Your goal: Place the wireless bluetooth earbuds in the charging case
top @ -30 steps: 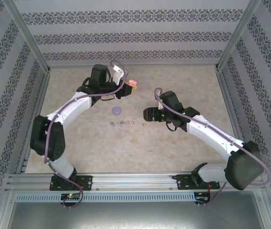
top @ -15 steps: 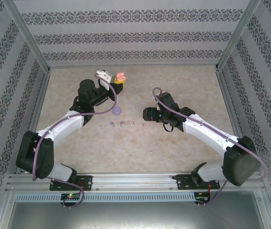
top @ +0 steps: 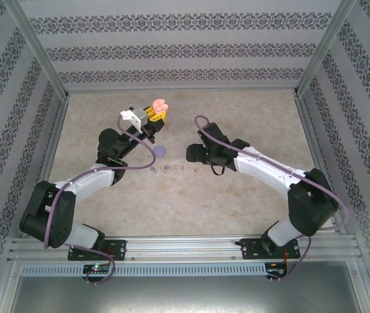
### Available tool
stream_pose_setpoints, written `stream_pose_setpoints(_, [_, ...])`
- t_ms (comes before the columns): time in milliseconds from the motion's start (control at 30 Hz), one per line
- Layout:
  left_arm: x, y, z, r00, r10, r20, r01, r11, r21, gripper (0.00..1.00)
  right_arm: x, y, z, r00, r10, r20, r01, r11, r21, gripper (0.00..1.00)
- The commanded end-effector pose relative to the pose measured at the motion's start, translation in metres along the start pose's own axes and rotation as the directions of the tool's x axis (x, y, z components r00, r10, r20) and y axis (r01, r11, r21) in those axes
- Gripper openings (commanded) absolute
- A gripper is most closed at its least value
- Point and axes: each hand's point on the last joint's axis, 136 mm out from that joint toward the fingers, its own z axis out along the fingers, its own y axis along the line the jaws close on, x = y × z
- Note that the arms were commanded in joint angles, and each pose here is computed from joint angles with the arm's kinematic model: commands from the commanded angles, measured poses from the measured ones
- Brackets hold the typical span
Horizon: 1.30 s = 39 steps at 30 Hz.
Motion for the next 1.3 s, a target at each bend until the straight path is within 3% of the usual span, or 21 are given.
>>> stream_pose_setpoints(0, [-0.046,-0.018,-0.006,0.985,0.094,0.142,-0.100,0.994,0.036,0.00,-0.003,0.011,0.004,1.000,-0.001,-0.021,0.002,1.000,0.025,0.72])
stream_pose_setpoints(400, [-0.060,-0.004,-0.015,0.975,0.123,0.187,-0.107,0.990,-0.092,0.00,0.015,0.020,0.050,0.980,-0.093,-0.177,0.126,0.975,0.184,0.68])
stream_pose_setpoints(567, [-0.058,-0.002,-0.015,0.977,0.104,0.188,-0.087,0.991,-0.097,0.00,0.029,0.013,0.065,0.965,-0.120,-0.234,0.180,0.951,0.251,0.61])
stream_pose_setpoints(1267, [-0.054,-0.003,-0.017,0.978,0.091,0.188,-0.075,0.993,-0.092,0.00,0.038,0.022,0.100,0.959,-0.097,-0.267,0.172,0.946,0.274,0.49])
